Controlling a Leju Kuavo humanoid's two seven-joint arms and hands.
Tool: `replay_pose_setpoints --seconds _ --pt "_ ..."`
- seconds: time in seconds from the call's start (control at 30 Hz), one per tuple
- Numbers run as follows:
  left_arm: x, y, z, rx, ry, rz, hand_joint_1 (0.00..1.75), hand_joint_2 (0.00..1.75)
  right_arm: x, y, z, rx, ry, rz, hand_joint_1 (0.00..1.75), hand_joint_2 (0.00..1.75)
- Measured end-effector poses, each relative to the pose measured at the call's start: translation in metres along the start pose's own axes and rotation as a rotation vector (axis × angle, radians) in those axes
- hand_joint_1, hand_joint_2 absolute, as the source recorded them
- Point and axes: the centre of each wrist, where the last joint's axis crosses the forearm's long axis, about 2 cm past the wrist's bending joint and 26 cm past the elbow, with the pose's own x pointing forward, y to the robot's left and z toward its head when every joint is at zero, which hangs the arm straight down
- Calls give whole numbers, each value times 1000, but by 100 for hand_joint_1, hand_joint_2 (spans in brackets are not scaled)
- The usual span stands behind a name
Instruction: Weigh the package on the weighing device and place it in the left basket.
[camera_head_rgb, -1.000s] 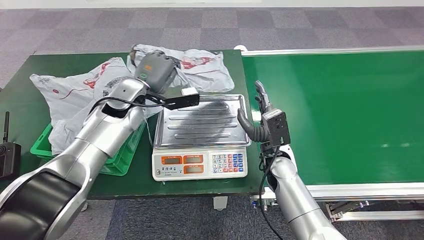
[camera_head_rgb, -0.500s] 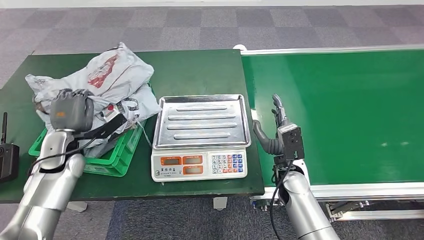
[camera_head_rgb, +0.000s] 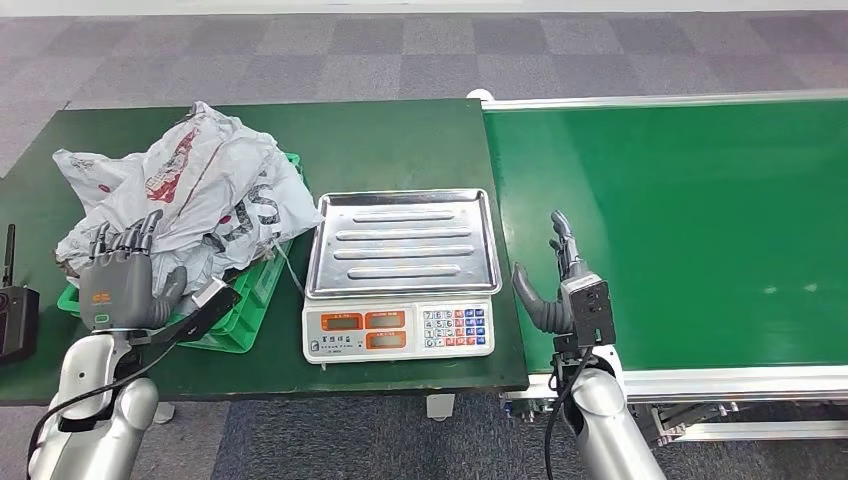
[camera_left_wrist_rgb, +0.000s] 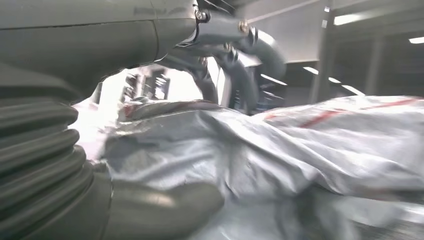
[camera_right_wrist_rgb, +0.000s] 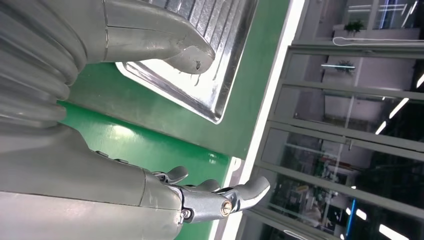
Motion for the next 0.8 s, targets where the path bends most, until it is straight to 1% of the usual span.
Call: replay_pose_setpoints --seconds 0.1,0.17,0.33,0.4,0.5,0.57,0.63,0.7,0.77,0.8 --pt "6 1 -4 -9 -31 177 0 175 0 0 1 0 0 6 0 175" --pt "15 1 -10 -21 -48 290 0 175 0 0 1 -2 3 8 0 175" --pt "46 3 -27 -29 -122 409 0 175 -1 0 2 -2 6 10 0 175" --pt "63 4 -32 -47 -182 534 0 175 0 1 1 3 6 6 0 175" --pt "97 3 -38 -103 -305 822 0 175 1 7 -6 27 -7 -12 0 175" --pt "120 1 -42 -126 -371 1004 0 175 3 13 -11 49 -17 -41 0 175" --pt "142 -2 -50 -145 -405 1181 0 175 5 21 -17 72 -24 -85 0 175" --pt "159 -8 -58 -169 -416 1349 0 175 8 30 -23 87 -29 -128 0 175" --pt "175 -18 -65 -215 -416 1507 0 175 11 40 -30 95 -29 -177 0 175" --pt "179 -21 -67 -230 -417 1549 0 175 12 42 -32 97 -28 -191 0 175"
